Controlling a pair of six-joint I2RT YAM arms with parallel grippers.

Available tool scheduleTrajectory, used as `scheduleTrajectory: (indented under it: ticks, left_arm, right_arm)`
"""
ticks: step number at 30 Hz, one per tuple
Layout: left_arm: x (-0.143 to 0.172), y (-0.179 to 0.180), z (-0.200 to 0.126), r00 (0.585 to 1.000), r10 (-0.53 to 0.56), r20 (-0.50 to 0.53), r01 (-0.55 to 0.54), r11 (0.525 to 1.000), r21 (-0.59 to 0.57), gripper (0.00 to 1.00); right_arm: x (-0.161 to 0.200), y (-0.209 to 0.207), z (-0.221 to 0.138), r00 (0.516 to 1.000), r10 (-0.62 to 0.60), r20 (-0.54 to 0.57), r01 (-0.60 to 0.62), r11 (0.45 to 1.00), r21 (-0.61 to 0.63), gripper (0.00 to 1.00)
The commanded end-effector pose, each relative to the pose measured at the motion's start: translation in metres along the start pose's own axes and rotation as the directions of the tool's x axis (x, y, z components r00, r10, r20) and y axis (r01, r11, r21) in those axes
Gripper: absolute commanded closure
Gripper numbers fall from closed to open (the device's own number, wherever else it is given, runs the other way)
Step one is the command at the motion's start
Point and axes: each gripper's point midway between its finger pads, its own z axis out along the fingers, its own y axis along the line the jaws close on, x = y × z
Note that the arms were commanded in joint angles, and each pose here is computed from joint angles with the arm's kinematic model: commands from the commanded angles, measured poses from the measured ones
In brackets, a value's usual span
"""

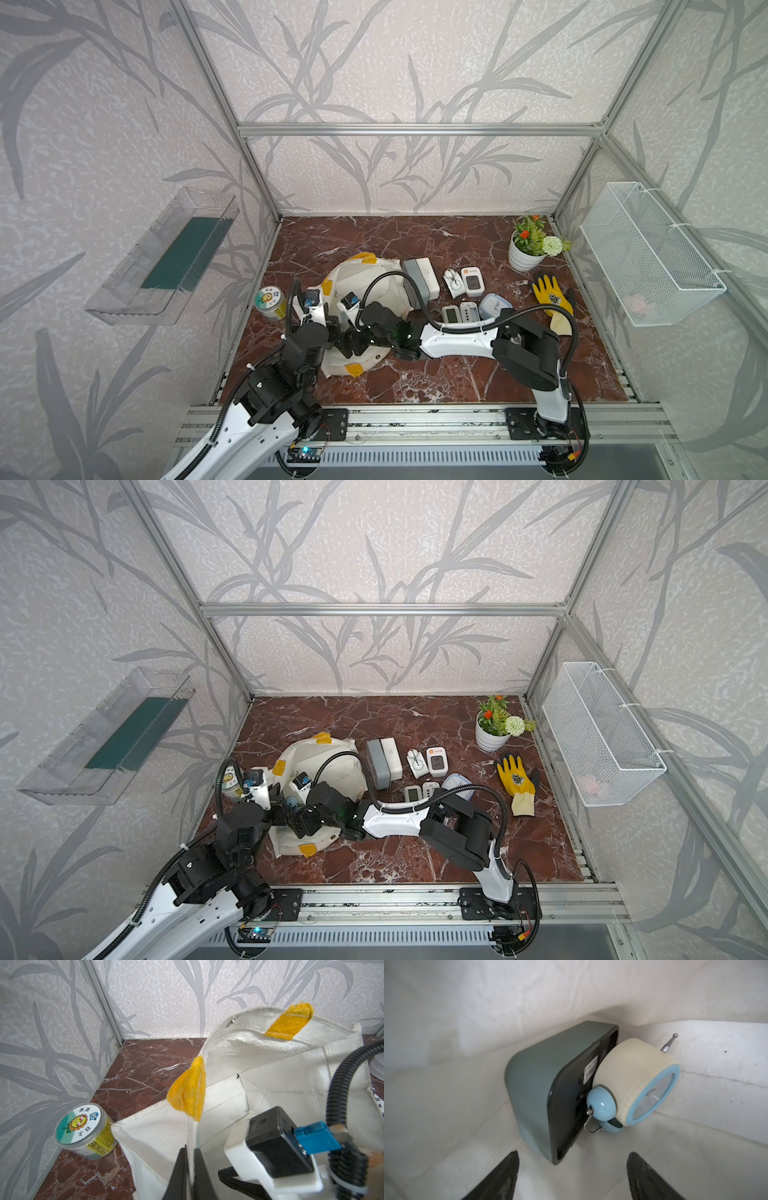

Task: Take the alarm clock out of the canvas bag
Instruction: Pick up the alarm from the canvas bag.

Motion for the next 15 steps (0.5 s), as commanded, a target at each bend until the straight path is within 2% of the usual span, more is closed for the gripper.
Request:
scheduleTrajectory:
  ticks: [1,15]
  left_arm:
    - [0.000,0.000,0.000,1.000,-0.024,0.000,0.024,1.000,0.004,1.00]
    - [-0.002,-0.002,-0.001,0.998,-0.056,0.014,0.056,0.998,0.020,1.00]
  right_arm:
    - [-0.024,0.020,-0.008,0.998,0.010,0.057,-0.007,0.998,-0.059,0.18]
    - [-0.019,0.028,0.022,1.000,0.031,-0.002,-0.031,0.996,-0.083,0.13]
